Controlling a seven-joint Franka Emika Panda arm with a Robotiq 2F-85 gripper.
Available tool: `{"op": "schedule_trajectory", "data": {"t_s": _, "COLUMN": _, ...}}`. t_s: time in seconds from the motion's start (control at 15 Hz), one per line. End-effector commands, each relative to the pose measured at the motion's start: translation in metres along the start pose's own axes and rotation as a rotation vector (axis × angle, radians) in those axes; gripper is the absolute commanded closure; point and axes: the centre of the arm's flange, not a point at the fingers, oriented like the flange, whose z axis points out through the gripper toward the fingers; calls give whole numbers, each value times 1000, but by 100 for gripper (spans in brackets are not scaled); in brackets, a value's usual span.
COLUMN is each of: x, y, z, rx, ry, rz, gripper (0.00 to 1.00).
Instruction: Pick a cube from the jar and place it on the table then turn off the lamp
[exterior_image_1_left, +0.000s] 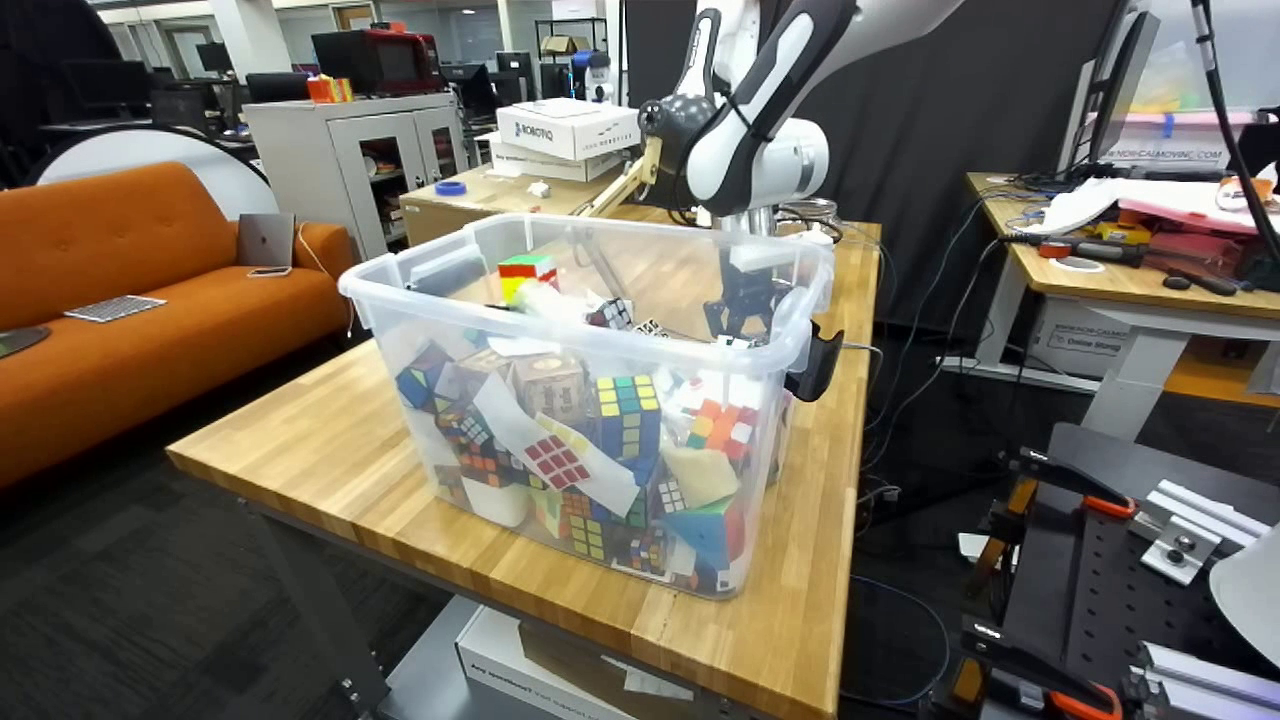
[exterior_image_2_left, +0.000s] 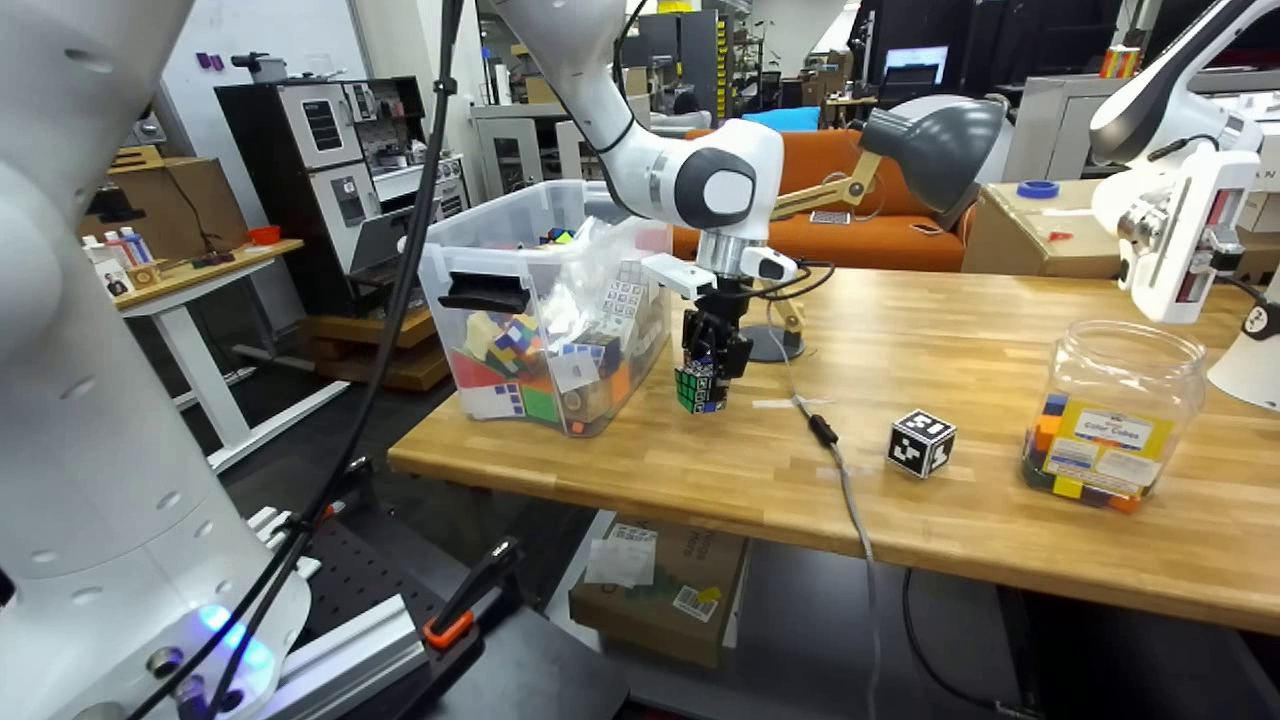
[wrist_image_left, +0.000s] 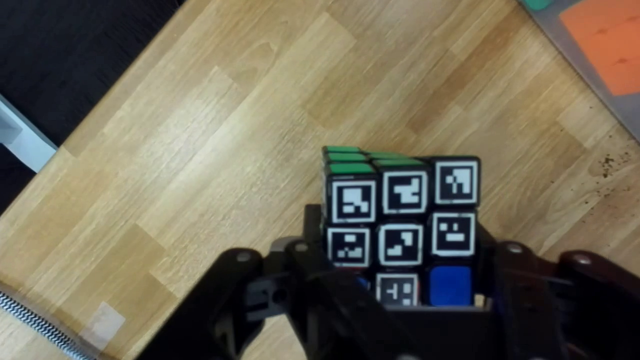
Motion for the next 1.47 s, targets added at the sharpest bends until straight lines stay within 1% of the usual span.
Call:
{"op": "schedule_trajectory", "data": {"t_s": 0.0, "x": 23, "y": -6, "z": 14, "rx": -1, "ry": -24, "rz": 5, "gripper": 63}}
{"op": "schedule_trajectory", "data": {"t_s": 0.2, "x": 30, "y": -10, "z": 26, "rx": -3, "ry": -29, "rz": 1, "gripper": 63}}
{"op": "schedule_trajectory", "data": {"t_s": 0.33, "x": 32, "y": -10, "z": 25, "rx": 5, "ry": -30, "rz": 3, "gripper": 63}}
{"op": "schedule_trajectory", "data": {"t_s": 0.4, "x": 32, "y": -9, "z": 22, "rx": 8, "ry": -33, "rz": 7, "gripper": 13}}
{"op": "schedule_trajectory", "data": {"t_s": 0.47, "x": 31, "y": -8, "z": 20, "rx": 10, "ry": -30, "rz": 2, "gripper": 12}}
{"op": "schedule_trajectory", "data": {"t_s": 0.6, "x": 29, "y": -7, "z": 11, "rx": 16, "ry": -25, "rz": -8, "gripper": 2}}
{"op": "schedule_trajectory", "data": {"t_s": 0.67, "x": 26, "y": -6, "z": 5, "rx": 16, "ry": -21, "rz": -13, "gripper": 0}}
{"op": "schedule_trajectory", "data": {"t_s": 0.8, "x": 22, "y": -5, "z": -4, "rx": 21, "ry": -14, "rz": -11, "gripper": 0}}
{"op": "schedule_trajectory", "data": {"t_s": 1.0, "x": 14, "y": 4, "z": -26, "rx": -4, "ry": 30, "rz": 31, "gripper": 0}}
{"op": "schedule_trajectory", "data": {"t_s": 1.4, "x": -13, "y": 28, "z": -88, "rx": 5, "ry": 130, "rz": 105, "gripper": 0}}
